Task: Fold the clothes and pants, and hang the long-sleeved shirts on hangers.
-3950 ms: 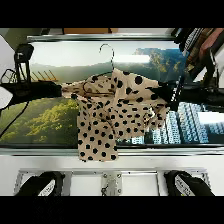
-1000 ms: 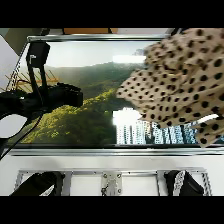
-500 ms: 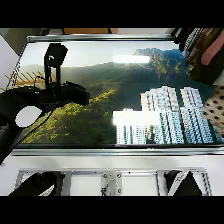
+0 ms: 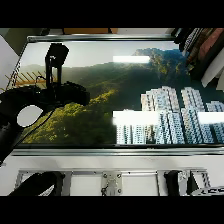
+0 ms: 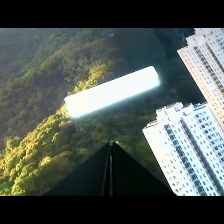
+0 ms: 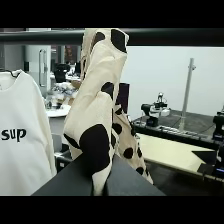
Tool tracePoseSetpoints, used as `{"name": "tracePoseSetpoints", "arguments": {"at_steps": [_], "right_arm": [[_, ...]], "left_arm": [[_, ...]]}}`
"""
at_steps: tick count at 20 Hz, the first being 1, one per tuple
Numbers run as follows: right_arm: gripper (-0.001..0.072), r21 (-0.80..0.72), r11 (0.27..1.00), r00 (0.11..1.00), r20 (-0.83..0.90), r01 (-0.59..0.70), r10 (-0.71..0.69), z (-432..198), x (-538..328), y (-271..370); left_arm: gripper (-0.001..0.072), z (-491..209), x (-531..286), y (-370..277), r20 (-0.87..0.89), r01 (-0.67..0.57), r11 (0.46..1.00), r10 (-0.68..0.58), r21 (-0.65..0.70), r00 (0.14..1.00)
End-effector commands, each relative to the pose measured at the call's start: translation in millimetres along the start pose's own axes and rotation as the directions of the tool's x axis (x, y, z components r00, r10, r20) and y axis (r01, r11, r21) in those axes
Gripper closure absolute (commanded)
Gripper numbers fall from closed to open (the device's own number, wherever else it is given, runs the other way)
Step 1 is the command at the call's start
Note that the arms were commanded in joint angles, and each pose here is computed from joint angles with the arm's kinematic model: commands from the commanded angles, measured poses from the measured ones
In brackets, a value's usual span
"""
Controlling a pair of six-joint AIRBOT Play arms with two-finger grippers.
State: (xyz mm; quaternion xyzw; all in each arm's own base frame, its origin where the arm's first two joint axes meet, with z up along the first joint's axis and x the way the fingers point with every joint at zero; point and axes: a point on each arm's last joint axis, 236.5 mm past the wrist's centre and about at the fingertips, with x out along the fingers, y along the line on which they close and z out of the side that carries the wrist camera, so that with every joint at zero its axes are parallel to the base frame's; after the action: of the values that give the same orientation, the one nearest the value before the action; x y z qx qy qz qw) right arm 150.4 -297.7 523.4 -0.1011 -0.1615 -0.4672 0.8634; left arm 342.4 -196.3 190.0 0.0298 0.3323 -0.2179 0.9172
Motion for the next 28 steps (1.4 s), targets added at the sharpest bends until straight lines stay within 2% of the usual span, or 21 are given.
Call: {"name": "tracePoseSetpoints", "arguments": {"at_steps": [1,18,24,28], "right_arm": [[0.0707,-0.010,0.999,0.998,0.052,0.040,-0.039,16,3,-10],[0.0707,-0.121,0.987,0.993,-0.044,0.104,-0.110,-27,24,-41],[0.0706,-0.008,0.971,0.967,-0.092,0.239,-0.238,-50,25,-100],[0.0706,-0.007,0.973,0.957,-0.181,0.230,-0.227,-79,28,-107]], "left_arm": [[0.0696,0,0,0,0.000,-0.001,1.000,0.001,0.001,1.000],[0.0695,-1,0,0,-0.005,0.000,1.000,0.000,0.000,1.000],[0.0695,-6,0,1,-0.027,-0.003,1.000,0.003,-0.001,1.000],[0.0695,-7,0,1,-0.030,-0.003,1.000,0.003,-0.001,1.000]]}}
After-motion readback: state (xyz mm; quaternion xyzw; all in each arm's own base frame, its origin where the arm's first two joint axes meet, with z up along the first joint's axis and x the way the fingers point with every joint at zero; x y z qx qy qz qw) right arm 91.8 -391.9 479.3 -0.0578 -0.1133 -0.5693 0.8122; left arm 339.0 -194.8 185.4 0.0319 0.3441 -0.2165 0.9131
